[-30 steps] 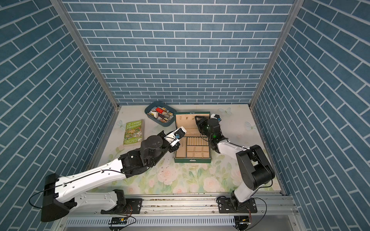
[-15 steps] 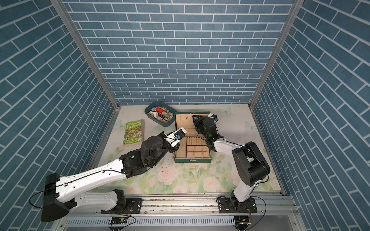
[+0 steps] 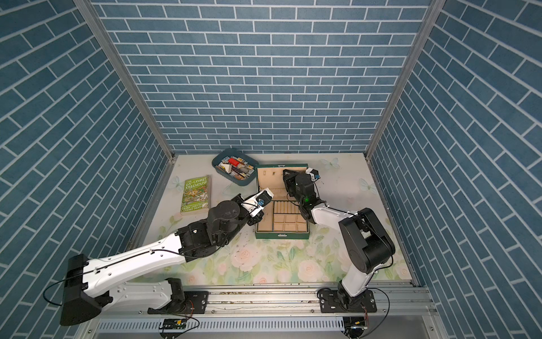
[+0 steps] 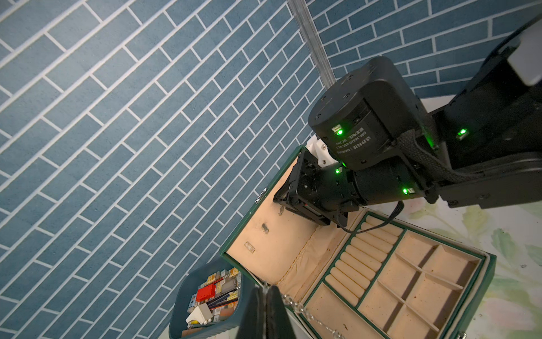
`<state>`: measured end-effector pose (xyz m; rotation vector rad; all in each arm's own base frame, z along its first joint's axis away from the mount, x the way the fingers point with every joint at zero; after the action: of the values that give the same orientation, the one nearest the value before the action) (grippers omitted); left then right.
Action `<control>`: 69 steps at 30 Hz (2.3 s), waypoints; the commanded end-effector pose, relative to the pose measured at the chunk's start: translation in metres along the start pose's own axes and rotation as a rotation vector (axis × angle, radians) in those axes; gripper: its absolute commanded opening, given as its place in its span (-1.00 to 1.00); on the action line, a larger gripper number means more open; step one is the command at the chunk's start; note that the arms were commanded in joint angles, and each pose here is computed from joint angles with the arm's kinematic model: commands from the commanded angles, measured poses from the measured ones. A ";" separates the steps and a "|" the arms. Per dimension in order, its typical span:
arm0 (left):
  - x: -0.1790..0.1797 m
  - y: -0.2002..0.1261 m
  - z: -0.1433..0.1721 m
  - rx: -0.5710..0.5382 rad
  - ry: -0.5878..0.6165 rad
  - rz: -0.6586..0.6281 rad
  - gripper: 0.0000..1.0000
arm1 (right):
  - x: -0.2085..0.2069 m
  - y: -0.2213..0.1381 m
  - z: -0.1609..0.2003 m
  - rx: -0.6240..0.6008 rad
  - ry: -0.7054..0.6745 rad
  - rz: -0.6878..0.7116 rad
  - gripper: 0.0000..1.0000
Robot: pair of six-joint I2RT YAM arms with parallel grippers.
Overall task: Put jewelry chain into jewelry box
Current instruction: Open the fastener on the jewelry box.
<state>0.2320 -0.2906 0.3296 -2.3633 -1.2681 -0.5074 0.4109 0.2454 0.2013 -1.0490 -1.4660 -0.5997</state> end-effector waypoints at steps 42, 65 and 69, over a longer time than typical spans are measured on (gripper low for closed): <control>-0.001 -0.002 -0.001 -0.016 -0.007 0.003 -1.00 | -0.029 0.001 0.010 -0.007 -0.006 0.070 -0.65; -0.004 0.000 0.004 -0.008 -0.001 0.006 -1.00 | -0.056 -0.002 0.013 -0.006 -0.011 0.118 -0.72; -0.004 0.000 0.003 -0.009 -0.004 0.008 -1.00 | -0.060 -0.002 0.015 -0.004 -0.012 0.124 -0.72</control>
<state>0.2317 -0.2908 0.3238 -2.3599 -1.2586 -0.5071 0.4038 0.2469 0.1795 -1.0556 -1.4588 -0.6060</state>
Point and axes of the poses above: each gripper's point midway between its finger pads, its own y axis out along the fingers, its own x axis along the line the jaws close on, z = x × y, the point moved 3 cm from there along -y, back along the fingers, and after that the axes turned 4 degrees about -y, right-handed, at the moved point
